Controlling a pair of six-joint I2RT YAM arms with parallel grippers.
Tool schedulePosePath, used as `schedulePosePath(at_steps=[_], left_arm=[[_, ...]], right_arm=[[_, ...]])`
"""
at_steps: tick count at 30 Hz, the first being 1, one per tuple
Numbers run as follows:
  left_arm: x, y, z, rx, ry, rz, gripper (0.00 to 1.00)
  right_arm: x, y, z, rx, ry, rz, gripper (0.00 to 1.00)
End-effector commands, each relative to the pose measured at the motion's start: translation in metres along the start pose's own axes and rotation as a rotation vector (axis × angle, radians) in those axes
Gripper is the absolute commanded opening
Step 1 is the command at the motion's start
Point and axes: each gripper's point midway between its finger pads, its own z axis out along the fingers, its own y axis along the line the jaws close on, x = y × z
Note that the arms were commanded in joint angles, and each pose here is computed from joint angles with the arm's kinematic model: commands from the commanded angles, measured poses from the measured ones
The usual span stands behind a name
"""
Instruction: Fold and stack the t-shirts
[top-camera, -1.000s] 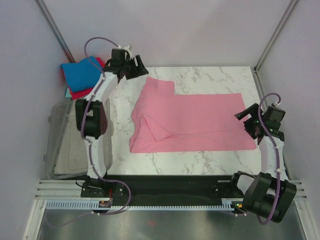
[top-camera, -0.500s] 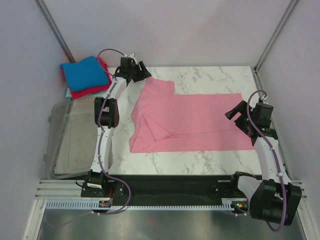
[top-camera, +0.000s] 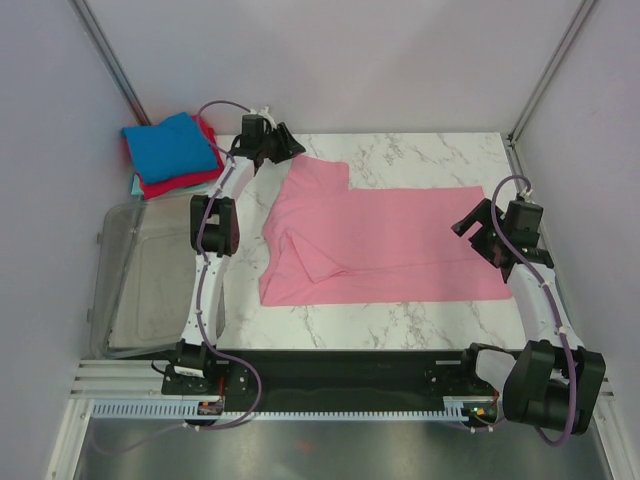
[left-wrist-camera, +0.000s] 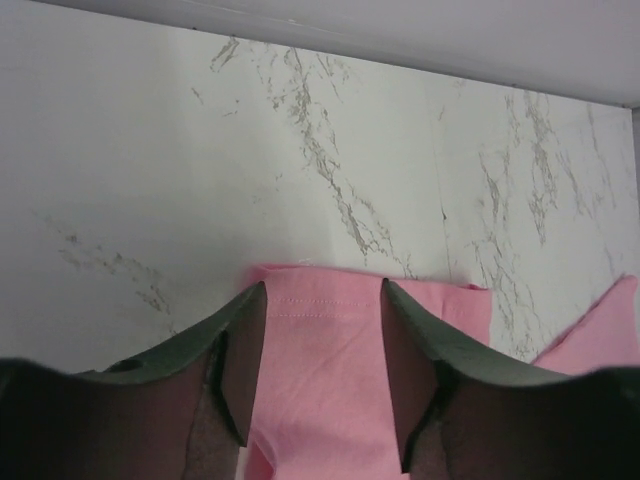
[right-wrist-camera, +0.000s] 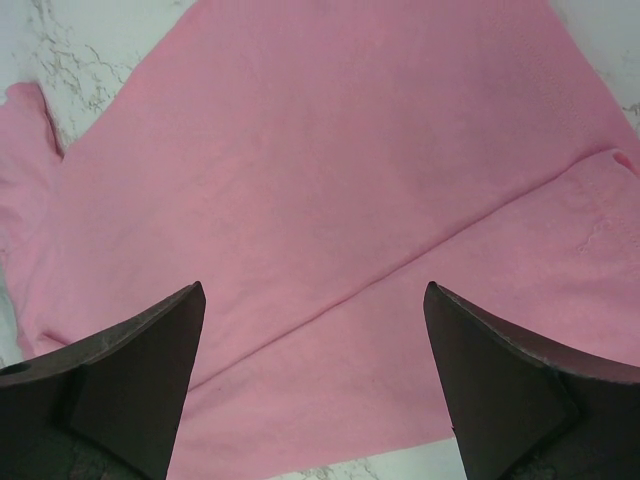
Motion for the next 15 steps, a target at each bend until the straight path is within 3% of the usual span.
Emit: schedulePosePath(at_steps=[1,3,4,9,15], left_arm=[[-0.006,0.000,-0.004,-0.035,-0.016,-0.022,0.59],[-0.007,0.008,-0.006,-0.073,-0.037,0.003,0.72],[-0.018,0.001,-0.011,-0.069,-0.068,0.023,0.74],[-0.025,0.006,-0.017,-0.112,-0.095,0.035,0.77],[0.004,0.019,-0.015,-0.155,-0.025,-0.062,0.77]], right_arm=[[-0.027,0.015,-0.006,-0.026,-0.085,-0.030,0.98],[-0.028,0.016,-0.008,-0.032,-0.086,-0.035,0.98],[-0.029,0.015,-0.008,-0.029,-0.087,-0.039,0.98],[-0.027,0.016,-0.006,-0.031,-0.075,-0.037,0.98],[-0.027,0.019,-0.004,-0.046,-0.068,-0.040,0.98]])
